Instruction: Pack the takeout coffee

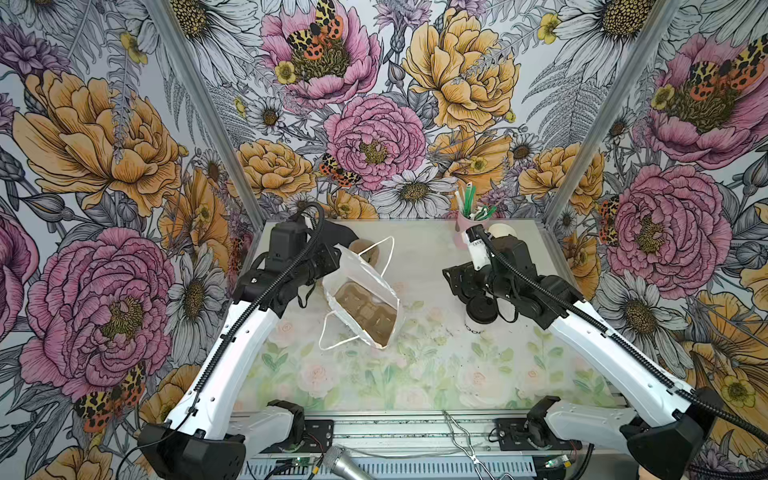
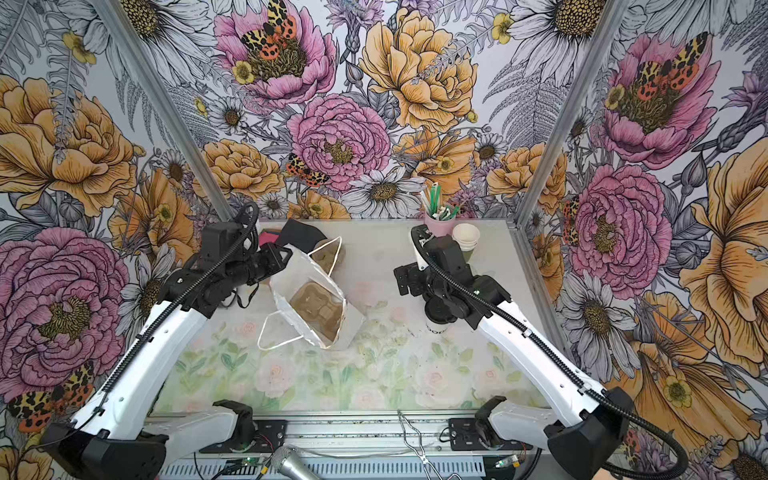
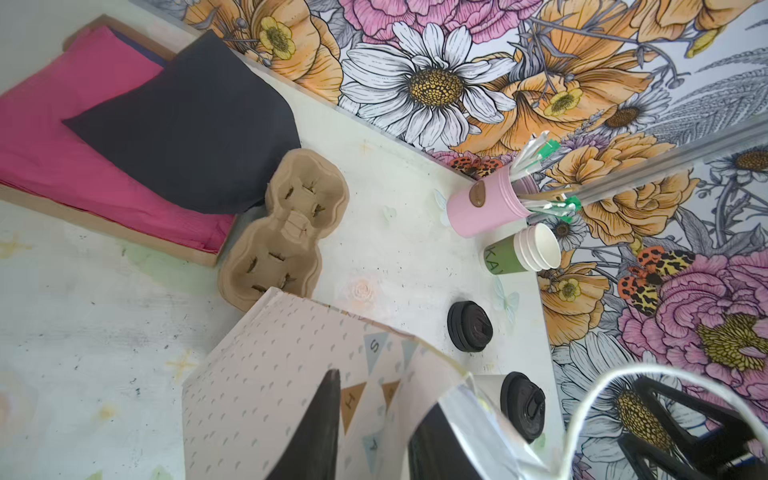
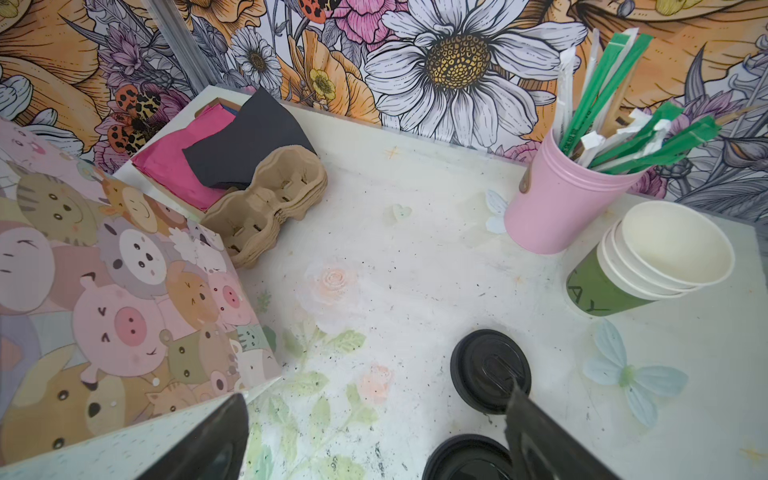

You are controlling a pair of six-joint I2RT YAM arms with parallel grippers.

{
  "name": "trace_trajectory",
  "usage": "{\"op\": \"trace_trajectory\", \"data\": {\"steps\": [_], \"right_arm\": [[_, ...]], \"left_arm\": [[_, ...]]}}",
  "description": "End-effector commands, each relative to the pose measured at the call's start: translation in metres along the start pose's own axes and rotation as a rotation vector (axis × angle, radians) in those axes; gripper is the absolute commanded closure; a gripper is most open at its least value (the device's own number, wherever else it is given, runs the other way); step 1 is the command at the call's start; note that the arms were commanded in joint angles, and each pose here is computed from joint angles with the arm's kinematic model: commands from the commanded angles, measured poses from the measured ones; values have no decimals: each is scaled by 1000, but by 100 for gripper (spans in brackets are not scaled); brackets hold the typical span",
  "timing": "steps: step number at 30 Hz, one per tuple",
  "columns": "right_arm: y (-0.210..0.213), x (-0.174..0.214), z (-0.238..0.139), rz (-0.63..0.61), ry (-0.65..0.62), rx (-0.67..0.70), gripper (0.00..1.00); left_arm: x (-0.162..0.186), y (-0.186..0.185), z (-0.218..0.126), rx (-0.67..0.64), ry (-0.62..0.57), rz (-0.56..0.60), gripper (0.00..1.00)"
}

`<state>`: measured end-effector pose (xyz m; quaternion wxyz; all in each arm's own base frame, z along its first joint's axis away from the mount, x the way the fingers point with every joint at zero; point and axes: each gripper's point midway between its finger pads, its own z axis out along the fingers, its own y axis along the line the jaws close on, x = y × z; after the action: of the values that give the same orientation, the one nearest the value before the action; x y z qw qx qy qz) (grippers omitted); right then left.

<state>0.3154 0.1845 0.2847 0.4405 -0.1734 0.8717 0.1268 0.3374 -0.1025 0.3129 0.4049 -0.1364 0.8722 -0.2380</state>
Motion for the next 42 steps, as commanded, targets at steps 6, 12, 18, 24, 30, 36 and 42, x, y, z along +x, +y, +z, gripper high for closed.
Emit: {"op": "trace_trajectory", "data": {"steps": [6,12,18,24,30,36,42], "right_arm": [[0,-7,0,-7,-8,-21,3],[6,-5,2,-7,2,-51,3],[8,-5,-1,-9,-3,-68,3],[10,-3,-4,-22,-6,-79,3],[19,1,-5,-15,4,-135,3],[48,5,-15,-12,18,-308,3],[71,11,-27,-36,22,-413,3]], "left_arm": [[13,11,8,-56,132,130,76],[21,7,4,-82,173,179,96],[10,-8,-24,-41,94,81,98],[12,-14,-39,-16,68,-74,100],[27,-24,-33,-6,110,-126,100],[40,-35,-17,-19,157,-103,100],[40,-57,8,8,179,-60,100]]}}
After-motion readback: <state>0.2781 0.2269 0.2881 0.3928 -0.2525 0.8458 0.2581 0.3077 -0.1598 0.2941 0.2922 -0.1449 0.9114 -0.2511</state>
